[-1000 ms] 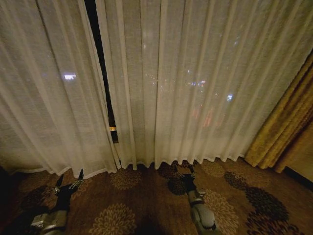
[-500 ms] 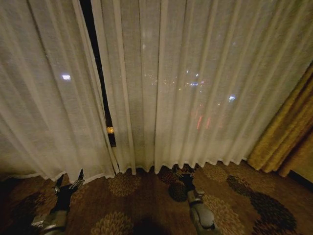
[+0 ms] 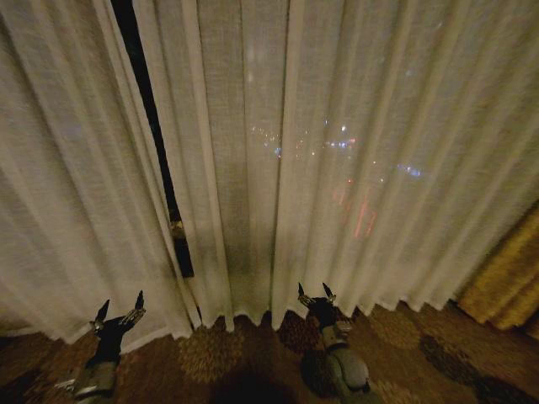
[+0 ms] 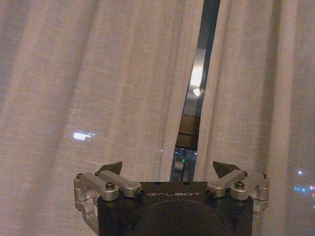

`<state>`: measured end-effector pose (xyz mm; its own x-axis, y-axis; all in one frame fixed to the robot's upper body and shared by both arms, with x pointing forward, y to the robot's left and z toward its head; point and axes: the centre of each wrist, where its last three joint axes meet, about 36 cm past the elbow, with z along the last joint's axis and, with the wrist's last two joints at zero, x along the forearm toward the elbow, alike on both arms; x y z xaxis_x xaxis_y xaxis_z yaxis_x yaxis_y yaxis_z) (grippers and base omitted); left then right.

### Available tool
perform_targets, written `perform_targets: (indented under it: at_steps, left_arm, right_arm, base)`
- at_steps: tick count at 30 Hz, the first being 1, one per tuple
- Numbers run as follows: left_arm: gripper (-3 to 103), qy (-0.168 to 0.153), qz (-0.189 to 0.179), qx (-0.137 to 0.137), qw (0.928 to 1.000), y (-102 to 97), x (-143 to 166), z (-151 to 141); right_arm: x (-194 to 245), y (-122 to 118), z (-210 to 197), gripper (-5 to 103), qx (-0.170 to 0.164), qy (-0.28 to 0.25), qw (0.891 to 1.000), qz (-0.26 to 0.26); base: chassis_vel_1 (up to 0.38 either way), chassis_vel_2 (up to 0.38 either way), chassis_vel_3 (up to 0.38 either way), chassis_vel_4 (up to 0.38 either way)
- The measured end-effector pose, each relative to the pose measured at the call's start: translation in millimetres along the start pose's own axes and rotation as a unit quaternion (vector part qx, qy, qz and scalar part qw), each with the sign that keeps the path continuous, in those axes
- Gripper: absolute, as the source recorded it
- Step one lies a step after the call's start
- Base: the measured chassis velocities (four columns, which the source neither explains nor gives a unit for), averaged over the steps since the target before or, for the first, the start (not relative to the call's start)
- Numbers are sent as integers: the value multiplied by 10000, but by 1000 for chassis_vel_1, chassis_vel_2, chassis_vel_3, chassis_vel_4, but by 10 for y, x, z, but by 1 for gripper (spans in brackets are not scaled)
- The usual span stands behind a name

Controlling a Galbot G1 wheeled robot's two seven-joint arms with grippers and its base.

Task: Open the curtains by pulling them apart, changing their state from closed to fully open.

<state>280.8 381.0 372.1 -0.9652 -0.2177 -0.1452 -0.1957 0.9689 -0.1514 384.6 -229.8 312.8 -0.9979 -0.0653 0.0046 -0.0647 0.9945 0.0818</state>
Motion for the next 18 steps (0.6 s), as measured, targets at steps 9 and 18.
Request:
perform_targets:
  at_steps: [9,18]
  left_arm:
    - [100,-1,0,0,10000,0,-1,0]
    - [100,2,0,0,10000,0,1,1]
  right_arm:
    - [13,27,6,100,-46,-114,9999,-86]
    - [31,22,15,100,54,-83,9998,-153]
  base:
    - [-211,231,223,-224]
    - [-22,13,17,-11]
